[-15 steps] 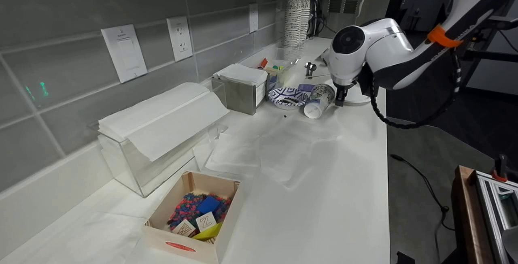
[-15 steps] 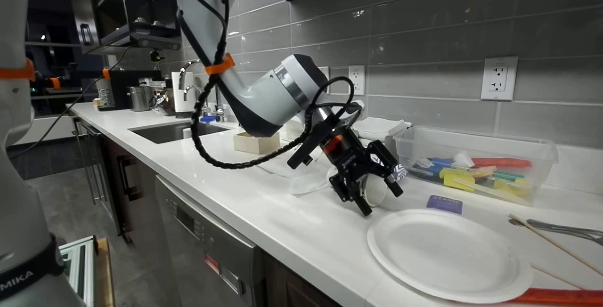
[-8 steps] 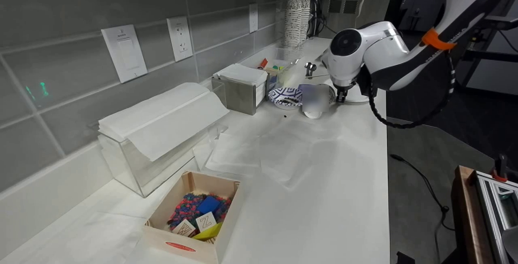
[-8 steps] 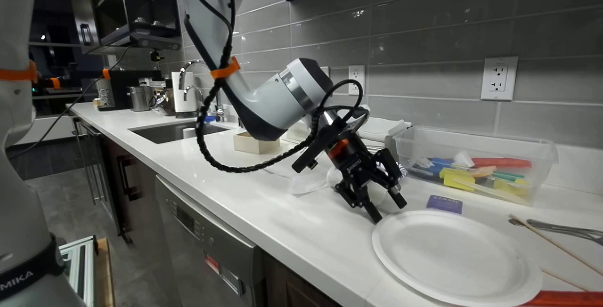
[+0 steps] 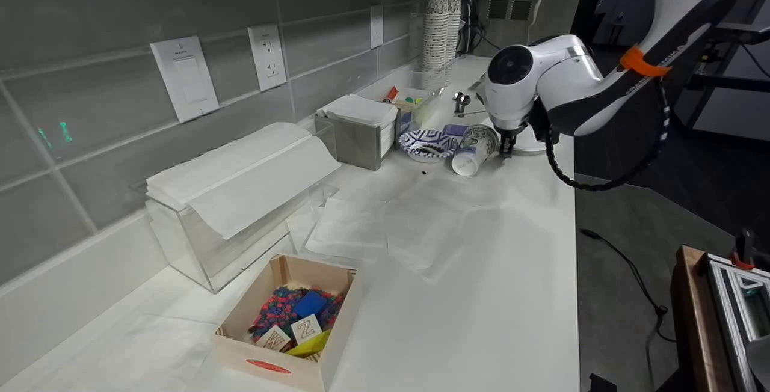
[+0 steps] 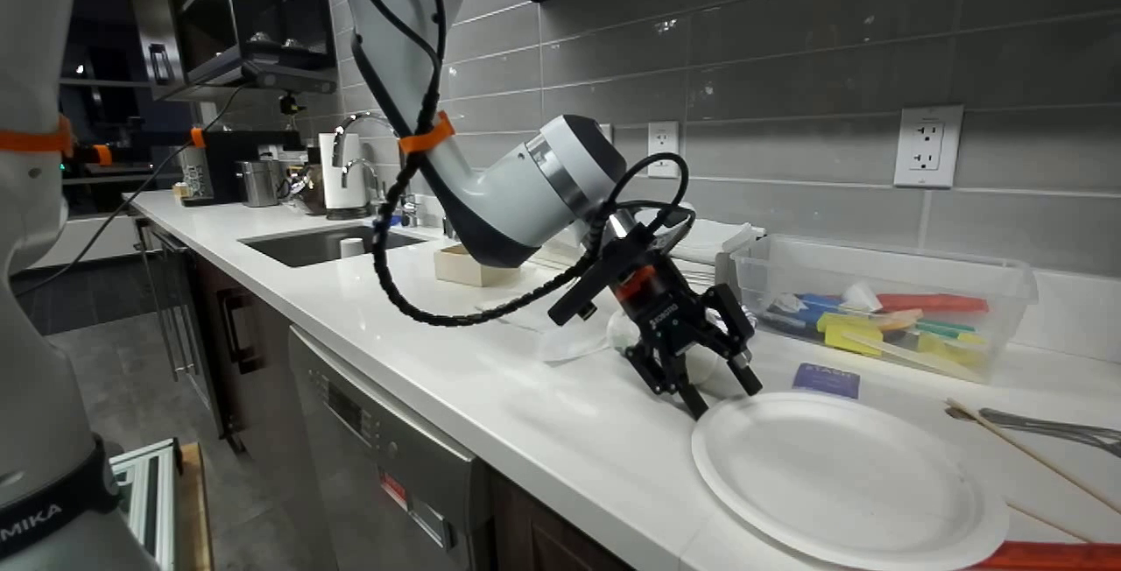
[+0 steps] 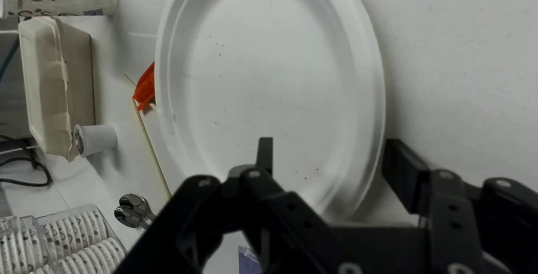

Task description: Pick up the plate and place it on the tote

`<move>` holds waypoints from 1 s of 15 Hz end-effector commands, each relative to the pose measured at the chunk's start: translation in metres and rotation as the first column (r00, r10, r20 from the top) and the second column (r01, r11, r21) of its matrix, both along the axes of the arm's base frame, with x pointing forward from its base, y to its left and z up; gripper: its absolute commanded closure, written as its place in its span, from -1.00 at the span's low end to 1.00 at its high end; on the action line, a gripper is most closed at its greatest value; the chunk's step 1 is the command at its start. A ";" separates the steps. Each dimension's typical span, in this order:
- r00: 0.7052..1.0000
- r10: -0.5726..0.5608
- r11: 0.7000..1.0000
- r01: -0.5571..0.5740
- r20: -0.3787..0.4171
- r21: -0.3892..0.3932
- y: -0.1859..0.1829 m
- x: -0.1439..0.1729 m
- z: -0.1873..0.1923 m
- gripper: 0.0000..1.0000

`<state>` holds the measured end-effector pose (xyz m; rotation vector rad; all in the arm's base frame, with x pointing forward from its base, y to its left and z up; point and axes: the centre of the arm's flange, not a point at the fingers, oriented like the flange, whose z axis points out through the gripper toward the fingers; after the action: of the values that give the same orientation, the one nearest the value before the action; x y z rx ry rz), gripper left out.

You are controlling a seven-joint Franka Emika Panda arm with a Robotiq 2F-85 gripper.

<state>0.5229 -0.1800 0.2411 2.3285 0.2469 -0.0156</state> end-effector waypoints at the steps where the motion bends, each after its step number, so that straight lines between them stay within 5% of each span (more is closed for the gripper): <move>1: 1.000 -0.002 0.999 0.003 -0.019 0.046 -0.013 0.009 -0.009 -0.30; 5: 0.999 -0.021 0.997 0.024 -0.039 0.079 -0.019 0.011 -0.011 -0.08; 7: 0.999 -0.026 0.995 0.030 -0.046 0.094 -0.020 0.011 -0.011 0.16; 8: 0.999 -0.027 0.995 0.031 -0.046 0.099 -0.019 0.010 -0.010 0.53; 12: 0.998 -0.032 0.994 0.036 -0.045 0.104 -0.015 0.003 -0.003 0.93; 15: 0.998 -0.045 0.993 0.049 -0.041 0.105 -0.013 -0.003 0.008 0.94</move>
<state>0.5294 -0.1935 0.2423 2.4106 0.2206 -0.0742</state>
